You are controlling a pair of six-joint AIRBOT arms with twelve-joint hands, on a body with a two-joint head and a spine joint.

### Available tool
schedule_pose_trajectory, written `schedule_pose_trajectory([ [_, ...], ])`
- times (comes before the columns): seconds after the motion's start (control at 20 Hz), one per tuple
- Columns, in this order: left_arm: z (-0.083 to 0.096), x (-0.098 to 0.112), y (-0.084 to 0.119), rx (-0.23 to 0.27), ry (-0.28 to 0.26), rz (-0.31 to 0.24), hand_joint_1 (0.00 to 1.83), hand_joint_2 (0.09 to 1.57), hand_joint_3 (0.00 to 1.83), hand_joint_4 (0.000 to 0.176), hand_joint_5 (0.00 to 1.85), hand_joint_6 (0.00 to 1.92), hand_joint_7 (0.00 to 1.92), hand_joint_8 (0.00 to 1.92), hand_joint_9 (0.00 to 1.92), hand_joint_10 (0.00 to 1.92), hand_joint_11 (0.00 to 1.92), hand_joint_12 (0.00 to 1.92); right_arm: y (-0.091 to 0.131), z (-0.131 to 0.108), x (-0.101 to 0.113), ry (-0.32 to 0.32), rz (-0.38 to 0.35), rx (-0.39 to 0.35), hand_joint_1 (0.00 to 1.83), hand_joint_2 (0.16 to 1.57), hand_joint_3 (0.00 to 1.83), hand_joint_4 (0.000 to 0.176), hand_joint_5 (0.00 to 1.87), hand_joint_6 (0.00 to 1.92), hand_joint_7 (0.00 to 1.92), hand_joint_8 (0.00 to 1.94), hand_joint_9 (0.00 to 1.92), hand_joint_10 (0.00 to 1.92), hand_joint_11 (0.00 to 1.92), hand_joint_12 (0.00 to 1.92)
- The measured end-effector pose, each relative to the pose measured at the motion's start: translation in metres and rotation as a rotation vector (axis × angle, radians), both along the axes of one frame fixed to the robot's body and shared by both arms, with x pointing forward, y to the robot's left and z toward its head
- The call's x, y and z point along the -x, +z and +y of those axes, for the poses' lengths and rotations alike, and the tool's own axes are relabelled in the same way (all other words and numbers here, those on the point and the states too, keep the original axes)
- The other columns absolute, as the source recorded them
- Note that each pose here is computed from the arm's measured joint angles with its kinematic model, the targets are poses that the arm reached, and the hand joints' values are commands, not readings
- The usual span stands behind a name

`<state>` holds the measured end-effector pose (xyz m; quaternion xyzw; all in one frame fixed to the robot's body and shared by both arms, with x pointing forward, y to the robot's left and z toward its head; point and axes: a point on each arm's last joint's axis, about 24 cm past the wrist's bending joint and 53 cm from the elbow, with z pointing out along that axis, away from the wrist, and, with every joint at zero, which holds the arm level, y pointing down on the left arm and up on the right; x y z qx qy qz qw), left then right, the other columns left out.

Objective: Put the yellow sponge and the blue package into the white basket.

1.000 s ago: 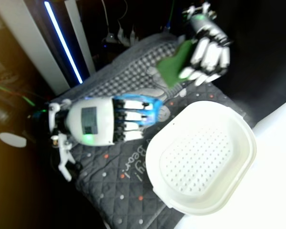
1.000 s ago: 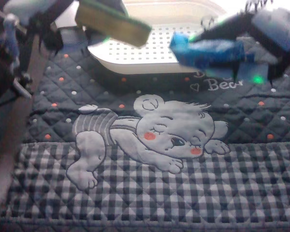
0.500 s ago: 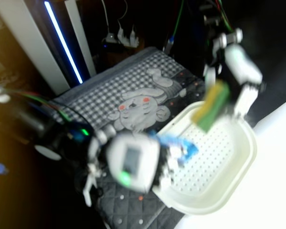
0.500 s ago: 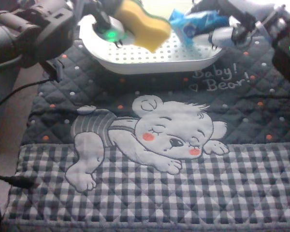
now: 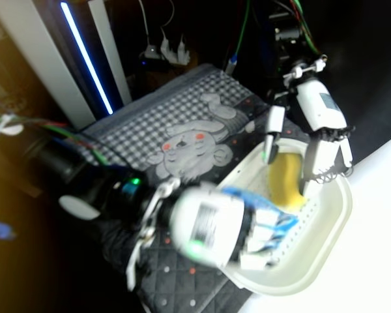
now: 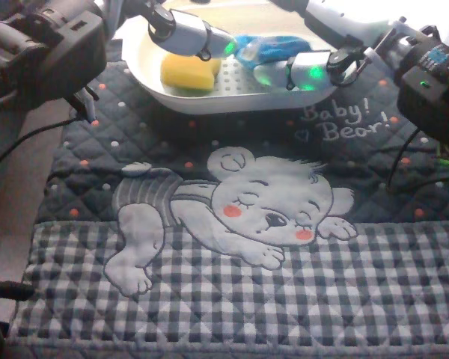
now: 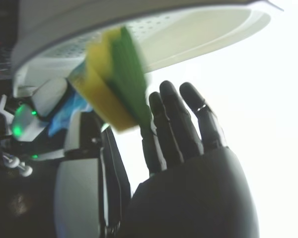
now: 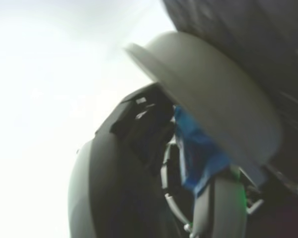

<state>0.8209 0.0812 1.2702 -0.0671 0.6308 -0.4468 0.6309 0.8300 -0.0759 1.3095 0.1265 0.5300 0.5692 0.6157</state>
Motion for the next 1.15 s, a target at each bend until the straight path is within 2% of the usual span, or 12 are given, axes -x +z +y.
schedule_pose_trajectory([
  [0.1,0.01,0.008,0.009,0.02,-0.002,-0.039,0.73,0.95,0.0,0.175,0.22,0.0,0.26,0.0,0.29,0.0,0.03,0.89,0.012,-0.009,0.009,0.007,-0.041,-0.017,0.55,0.97,0.0,0.116,0.06,0.02,0.01,0.0,0.0,0.0,0.0,0.0],
  [0.2,0.016,0.024,0.017,0.039,-0.021,-0.081,0.67,0.94,0.0,0.176,0.16,0.0,0.23,0.0,0.28,0.01,0.0,0.85,0.027,-0.029,0.019,0.003,-0.087,-0.045,0.56,0.93,0.0,0.107,0.22,0.03,0.01,0.0,0.0,0.0,0.0,0.0],
  [0.25,0.017,0.038,0.022,0.041,-0.044,-0.113,0.67,0.94,0.0,0.163,0.16,0.0,0.24,0.0,0.3,0.01,0.0,0.82,0.038,-0.04,0.029,0.007,-0.121,-0.065,0.54,0.98,0.01,0.059,0.21,0.02,0.0,0.0,0.0,0.0,0.0,0.0],
  [0.35,0.02,0.067,0.031,0.043,-0.083,-0.179,0.68,0.91,0.0,0.154,0.17,0.01,0.25,0.01,0.32,0.01,0.0,0.77,0.052,-0.05,0.052,0.033,-0.189,-0.089,0.6,0.94,0.0,0.162,0.1,0.02,0.16,0.01,0.1,0.0,0.0,0.34],
  [0.4,0.023,0.077,0.029,0.026,-0.091,-0.198,0.69,0.9,0.0,0.106,0.16,0.0,0.25,0.0,0.29,0.0,0.0,0.78,0.051,-0.057,0.061,0.039,-0.21,-0.1,0.68,0.88,0.0,0.173,0.02,0.0,0.45,0.15,0.42,0.37,0.15,1.47],
  [0.45,0.032,0.093,0.03,0.043,-0.1,-0.219,0.69,0.9,0.0,0.096,0.16,0.0,0.25,0.0,0.27,0.0,0.0,0.79,0.047,-0.062,0.076,0.059,-0.226,-0.108,0.68,0.85,0.0,0.175,0.0,0.0,0.15,0.03,0.08,0.11,0.03,1.17],
  [0.5,0.04,0.105,0.023,0.026,-0.106,-0.231,0.69,0.92,0.0,0.138,0.16,0.0,0.24,0.0,0.24,0.0,0.0,0.83,0.034,-0.064,0.085,0.074,-0.221,-0.081,0.67,0.85,0.0,0.176,0.0,0.0,0.03,0.01,0.02,0.02,0.0,0.29],
  [0.55,0.049,0.115,0.018,0.031,-0.106,-0.229,0.65,0.95,0.01,0.165,0.16,0.0,0.21,0.0,0.22,0.0,0.0,0.95,0.025,-0.066,0.095,0.088,-0.217,-0.066,0.7,0.88,0.02,0.176,0.0,0.0,0.0,0.0,0.0,0.0,0.0,0.06],
  [0.6,0.062,0.129,0.008,0.025,-0.103,-0.216,0.61,0.94,0.0,0.16,0.17,0.0,0.22,0.0,0.25,0.01,0.0,1.17,0.01,-0.072,0.107,0.1,-0.2,-0.054,0.72,0.87,0.01,0.176,0.0,0.0,0.0,0.0,0.0,0.0,0.0,0.01],
  [0.75,0.08,0.172,-0.004,0.046,-0.124,-0.223,0.87,1.0,0.01,0.103,0.16,0.01,0.18,0.0,0.26,0.02,0.0,0.94,-0.013,-0.097,0.141,0.105,-0.196,-0.101,0.64,0.88,0.01,0.176,0.0,0.0,0.01,0.0,0.0,0.0,0.0,0.0],
  [1.05,0.114,0.209,-0.035,0.115,-0.071,-0.174,0.64,1.02,0.01,0.081,0.08,0.0,0.17,0.0,0.27,0.0,0.0,0.98,-0.054,-0.122,0.185,0.107,-0.14,-0.159,0.62,0.8,0.0,0.176,0.0,0.0,0.07,0.01,0.0,0.0,0.0,0.0],
  [1.15,0.119,0.214,-0.033,0.149,-0.055,-0.175,0.61,0.99,0.0,0.105,0.12,0.0,0.16,0.0,0.23,0.0,0.0,0.9,-0.06,-0.127,0.191,0.113,-0.123,-0.176,0.61,0.79,0.0,0.176,0.0,0.0,0.11,0.01,0.01,0.01,0.0,0.0],
])
